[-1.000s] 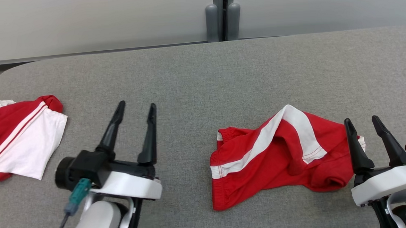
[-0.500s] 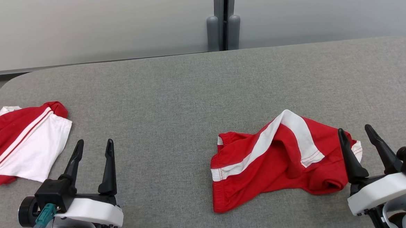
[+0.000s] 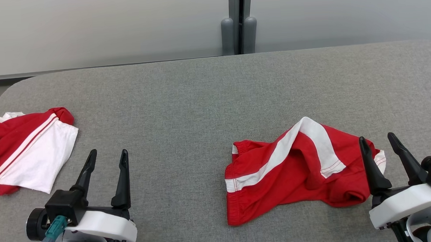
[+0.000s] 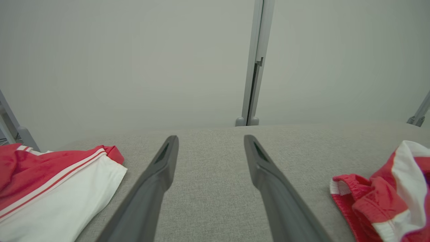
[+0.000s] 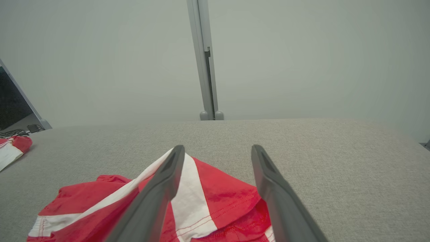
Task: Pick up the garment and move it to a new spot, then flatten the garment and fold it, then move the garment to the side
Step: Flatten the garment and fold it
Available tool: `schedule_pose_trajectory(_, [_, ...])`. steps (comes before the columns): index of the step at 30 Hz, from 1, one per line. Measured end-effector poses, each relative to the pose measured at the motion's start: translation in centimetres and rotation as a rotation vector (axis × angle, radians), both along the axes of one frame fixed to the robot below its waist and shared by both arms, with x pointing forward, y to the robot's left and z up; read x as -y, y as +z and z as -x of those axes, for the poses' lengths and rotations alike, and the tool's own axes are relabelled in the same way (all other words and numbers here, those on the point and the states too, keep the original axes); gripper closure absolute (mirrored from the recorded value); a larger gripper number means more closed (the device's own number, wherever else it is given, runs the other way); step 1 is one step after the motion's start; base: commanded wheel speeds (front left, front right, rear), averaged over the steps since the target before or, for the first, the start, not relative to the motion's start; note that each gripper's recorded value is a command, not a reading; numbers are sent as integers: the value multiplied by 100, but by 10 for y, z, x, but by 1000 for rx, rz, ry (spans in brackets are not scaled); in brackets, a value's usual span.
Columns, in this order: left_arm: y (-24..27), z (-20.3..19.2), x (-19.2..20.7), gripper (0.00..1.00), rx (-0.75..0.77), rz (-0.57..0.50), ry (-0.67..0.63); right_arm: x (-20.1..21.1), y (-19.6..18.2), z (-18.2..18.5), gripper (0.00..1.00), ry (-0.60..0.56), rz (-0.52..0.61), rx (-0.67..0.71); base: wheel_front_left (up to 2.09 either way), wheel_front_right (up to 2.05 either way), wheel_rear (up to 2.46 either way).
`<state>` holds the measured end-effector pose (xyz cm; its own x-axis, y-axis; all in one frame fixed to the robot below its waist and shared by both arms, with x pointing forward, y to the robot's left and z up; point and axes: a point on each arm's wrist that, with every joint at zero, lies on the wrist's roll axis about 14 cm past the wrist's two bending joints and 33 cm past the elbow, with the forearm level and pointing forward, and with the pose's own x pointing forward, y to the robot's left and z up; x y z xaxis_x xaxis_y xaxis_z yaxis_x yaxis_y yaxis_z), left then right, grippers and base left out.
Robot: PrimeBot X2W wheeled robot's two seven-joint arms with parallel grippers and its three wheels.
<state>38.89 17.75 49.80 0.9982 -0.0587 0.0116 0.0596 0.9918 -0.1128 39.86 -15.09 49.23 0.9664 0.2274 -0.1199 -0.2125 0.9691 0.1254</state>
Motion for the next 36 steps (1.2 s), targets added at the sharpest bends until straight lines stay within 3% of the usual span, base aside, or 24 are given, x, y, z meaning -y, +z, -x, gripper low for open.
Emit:
schedule_pose_trajectory(5, [3,-4,16,0,-1,-3,-50,0,-1,-1,0,0,-1,-5,0,0,0])
schedule_pose_trajectory(9, [1,-12,56,0,-37,16,-183,-1,-5,-3,0,0,-3,-17,0,0,0])
schedule_pose_trajectory(17, [-49,8,147,0,-301,84,-476,5,-15,-3,0,-17,-12,-48,0,0,0])
schedule_pose_trajectory(24, [-77,22,170,2,-448,114,-562,12,-24,-3,0,-39,-16,-70,0,0,0])
schedule_pose_trajectory(26, [-79,20,172,60,-460,117,-569,13,-25,-3,0,-42,-16,-72,0,0,0])
schedule_pose_trajectory(27, [-80,20,172,99,-461,119,-571,13,-26,-3,0,-44,-18,-73,0,0,0])
schedule_pose_trajectory(36, [-80,16,173,100,-459,124,-576,7,-38,3,0,-5,21,-114,0,0,0])
